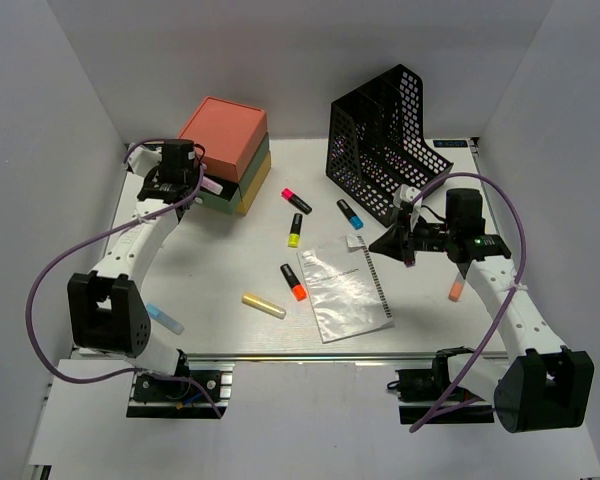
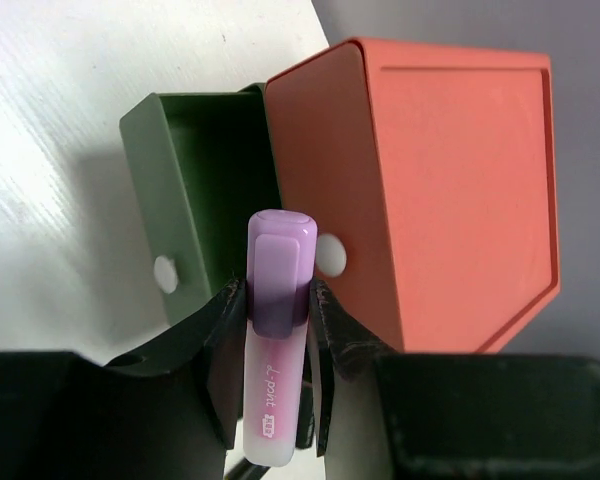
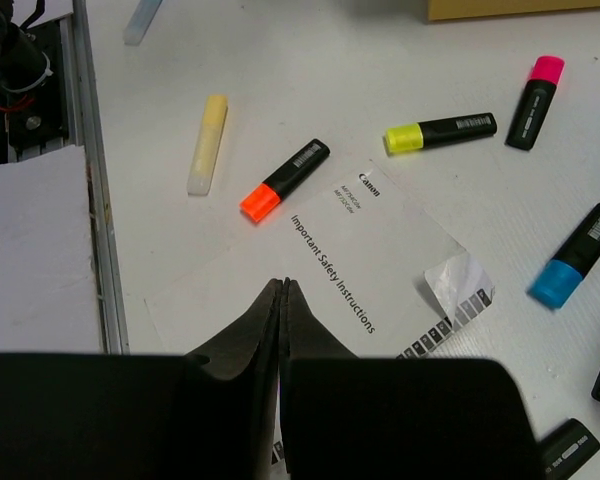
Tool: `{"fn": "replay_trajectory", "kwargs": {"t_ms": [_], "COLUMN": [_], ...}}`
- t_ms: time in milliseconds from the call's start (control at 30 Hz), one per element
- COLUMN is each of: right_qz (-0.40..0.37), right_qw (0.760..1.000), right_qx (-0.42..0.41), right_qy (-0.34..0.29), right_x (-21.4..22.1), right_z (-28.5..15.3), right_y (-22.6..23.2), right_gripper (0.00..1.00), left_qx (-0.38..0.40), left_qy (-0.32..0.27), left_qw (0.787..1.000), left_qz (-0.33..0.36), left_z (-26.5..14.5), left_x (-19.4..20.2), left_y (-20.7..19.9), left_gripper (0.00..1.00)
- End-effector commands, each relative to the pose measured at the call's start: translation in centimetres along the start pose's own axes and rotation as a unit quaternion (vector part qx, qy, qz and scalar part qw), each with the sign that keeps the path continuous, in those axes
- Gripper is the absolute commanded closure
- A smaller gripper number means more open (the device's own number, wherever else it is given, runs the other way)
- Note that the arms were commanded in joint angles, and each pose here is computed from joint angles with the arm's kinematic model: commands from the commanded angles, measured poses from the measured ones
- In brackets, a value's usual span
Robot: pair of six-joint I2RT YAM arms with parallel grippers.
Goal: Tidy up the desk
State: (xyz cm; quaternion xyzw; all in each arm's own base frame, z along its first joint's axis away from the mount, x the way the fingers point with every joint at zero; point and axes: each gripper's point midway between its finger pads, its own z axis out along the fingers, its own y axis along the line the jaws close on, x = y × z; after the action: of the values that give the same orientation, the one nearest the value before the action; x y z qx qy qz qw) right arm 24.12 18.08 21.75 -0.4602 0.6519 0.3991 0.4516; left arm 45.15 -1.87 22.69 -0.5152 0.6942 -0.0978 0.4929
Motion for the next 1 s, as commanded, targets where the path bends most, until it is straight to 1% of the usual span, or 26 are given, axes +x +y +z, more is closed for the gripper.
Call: {"fn": "replay_trajectory", "kwargs": {"t_ms": [0,67,133,333,367,433,467,500,533,567,600,633,667,700,733,833,867,900,933,967], "right_qz": [-0.012,-0.009,-0.007,-0.004,-0.004,-0.003,-0.004,-0.004,-0.002,-0.002,-0.003,-0.002,-0.012,-0.014,-0.016,-0.023,-0.030,-0.031,-0.034,-0.037], "right_qw": [1.000,1.000,1.000,1.000,1.000,1.000,1.000,1.000,1.000,1.000,1.000,1.000,1.000,1.000,1.000,1.000,0.999,0.999,0.999,0.999], "right_qx": [0.009,0.011,0.011,0.012,0.013,0.013,0.016,0.016,0.014,0.013,0.010,0.009,0.002,0.000,-0.004,-0.014,-0.019,-0.023,-0.025,-0.037], "right_qy": [-0.007,-0.005,-0.004,-0.001,-0.001,0.000,-0.001,-0.001,0.000,0.000,0.000,-0.001,-0.002,-0.001,0.001,0.003,0.003,0.003,0.004,0.008], "right_x": [-0.4,-0.3,-0.1,0.1,0.2,0.2,0.2,0.2,0.3,0.3,0.2,0.3,0.2,0.2,0.3,0.4,0.4,0.3,0.3,0.4], "right_z": [-0.2,-0.2,-0.1,-0.1,-0.1,-0.1,-0.1,-0.1,-0.1,-0.1,0.0,-0.2,-0.1,-0.2,-0.1,-0.1,0.0,0.0,0.1,0.4], "right_y": [-0.2,-0.3,-0.5,-0.6,-0.7,-0.7,-0.8,-0.8,-0.7,-0.7,-0.6,-0.6,-0.3,-0.2,0.0,0.4,0.5,0.6,0.7,1.2], "right_gripper": [1.00,1.00,1.00,1.00,1.00,1.00,1.00,1.00,1.00,1.00,0.99,0.94,0.90,0.87,0.80,0.71,0.70,0.70,0.70,0.70], "left_qx": [0.029,0.024,0.035,0.031,0.032,0.030,0.030,0.037,0.037,0.040,0.048,0.051,0.054,0.061,0.064,0.088,0.097,0.106,0.129,0.147], "left_qy": [-0.004,-0.002,0.004,0.019,0.021,0.022,0.024,0.029,0.032,0.032,0.031,0.030,0.030,0.027,0.027,0.021,0.021,0.021,0.025,0.022], "left_qw": [0.998,0.998,0.997,0.997,0.997,0.997,0.997,0.997,0.997,0.997,0.997,0.997,0.997,0.996,0.996,0.994,0.994,0.993,0.990,0.988], "left_qz": [-0.051,-0.056,-0.063,-0.063,-0.063,-0.063,-0.060,-0.059,-0.057,-0.056,-0.055,-0.054,-0.054,-0.055,-0.052,-0.053,-0.051,-0.050,-0.044,-0.041], "left_z": [0.6,1.7,2.0,4.2,4.4,5.0,5.1,5.0,4.9,4.6,4.4,4.2,4.0,3.4,3.2,1.7,1.2,0.6,-0.9,-1.8], "left_x": [-1.0,-0.8,-0.5,0.4,0.5,0.5,0.6,0.8,0.9,0.7,0.6,0.5,0.4,-0.1,-0.2,-1.7,-2.0,-2.4,-3.0,-3.5], "left_y": [-2.2,-1.7,-2.3,-2.6,-2.8,-2.7,-2.7,-2.9,-2.8,-2.8,-3.1,-3.1,-3.2,-3.5,-3.6,-4.7,-5.1,-5.4,-6.2,-6.8], "left_gripper": [1.00,1.00,1.00,1.00,0.97,0.86,0.70,0.59,0.51,0.39,0.33,0.28,0.23,0.22,0.21,0.20,0.20,0.24,0.28,0.35]}}
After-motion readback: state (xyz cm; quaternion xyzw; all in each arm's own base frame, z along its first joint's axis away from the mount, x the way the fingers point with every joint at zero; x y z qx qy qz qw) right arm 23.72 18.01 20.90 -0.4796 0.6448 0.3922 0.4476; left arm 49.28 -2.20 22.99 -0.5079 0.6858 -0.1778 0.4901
